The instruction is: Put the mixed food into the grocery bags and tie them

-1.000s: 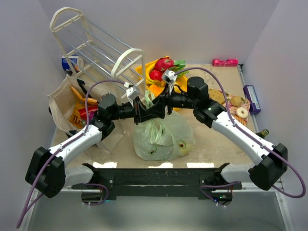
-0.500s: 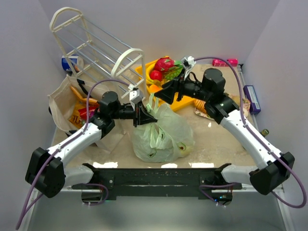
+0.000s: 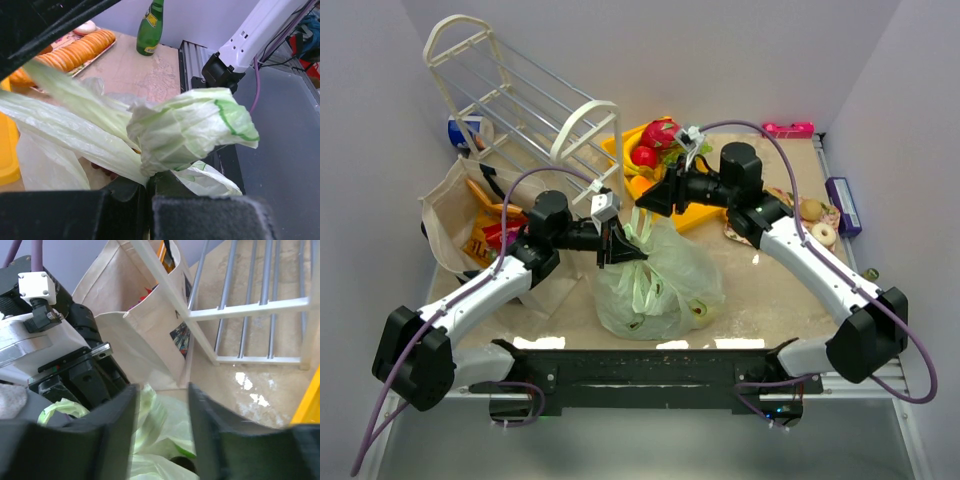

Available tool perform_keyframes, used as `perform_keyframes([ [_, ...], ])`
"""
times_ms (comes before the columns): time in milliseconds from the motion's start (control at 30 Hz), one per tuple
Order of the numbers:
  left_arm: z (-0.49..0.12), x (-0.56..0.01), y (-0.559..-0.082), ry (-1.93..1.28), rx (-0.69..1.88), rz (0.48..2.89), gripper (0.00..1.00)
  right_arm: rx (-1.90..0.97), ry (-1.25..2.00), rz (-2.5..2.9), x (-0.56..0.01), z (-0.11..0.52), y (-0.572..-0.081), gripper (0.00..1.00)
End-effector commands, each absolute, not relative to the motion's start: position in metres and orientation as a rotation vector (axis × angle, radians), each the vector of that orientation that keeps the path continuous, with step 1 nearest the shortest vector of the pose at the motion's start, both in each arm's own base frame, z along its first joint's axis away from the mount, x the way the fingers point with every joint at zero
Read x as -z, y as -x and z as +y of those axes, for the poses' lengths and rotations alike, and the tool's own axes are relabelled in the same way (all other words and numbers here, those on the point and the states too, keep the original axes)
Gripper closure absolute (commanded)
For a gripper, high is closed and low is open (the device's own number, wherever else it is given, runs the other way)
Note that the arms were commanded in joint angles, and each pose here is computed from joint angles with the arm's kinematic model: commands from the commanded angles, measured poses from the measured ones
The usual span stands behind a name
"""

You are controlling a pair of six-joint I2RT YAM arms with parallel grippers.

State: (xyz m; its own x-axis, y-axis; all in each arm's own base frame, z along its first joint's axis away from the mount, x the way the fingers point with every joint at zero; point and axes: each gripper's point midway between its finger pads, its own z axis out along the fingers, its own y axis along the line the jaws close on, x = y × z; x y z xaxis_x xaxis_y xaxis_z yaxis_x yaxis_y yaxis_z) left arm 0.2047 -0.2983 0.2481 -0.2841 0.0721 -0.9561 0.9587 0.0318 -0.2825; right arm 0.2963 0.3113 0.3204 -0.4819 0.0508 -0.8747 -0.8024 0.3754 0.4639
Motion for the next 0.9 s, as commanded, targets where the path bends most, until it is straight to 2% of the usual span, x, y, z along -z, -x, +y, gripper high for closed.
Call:
perform_keyframes([
  [0, -0.298, -0.266, -0.207, -1.122, 1.31, 1.406, 1.0, -1.27, 0.733, 1.698, -0.334, 0.31, -0.274, 0.63],
  [167, -0.298, -0.263, -0.209, -1.11, 1.301, 1.425, 1.0, -1.296, 0.743, 1.723, -0.329, 0.302, -0.254, 0.97],
  [200, -0.298, -0.263, -0.21, -1.11, 1.296, 1.425, 1.0, -1.282, 0.731, 1.72, -0.33, 0.299, -0.255, 1.0],
  [500, -0.293, -0.254, -0.235, -0.977, 1.191, 1.557, 1.0, -1.179, 0.678, 1.652, -0.355, 0.274, -0.225, 1.0],
  [867, -0.291, -0.255, -0.245, -0.873, 1.209, 1.608, 1.0, -1.233, 0.614, 1.9, -0.268, 0.287, -0.183, 1.0],
])
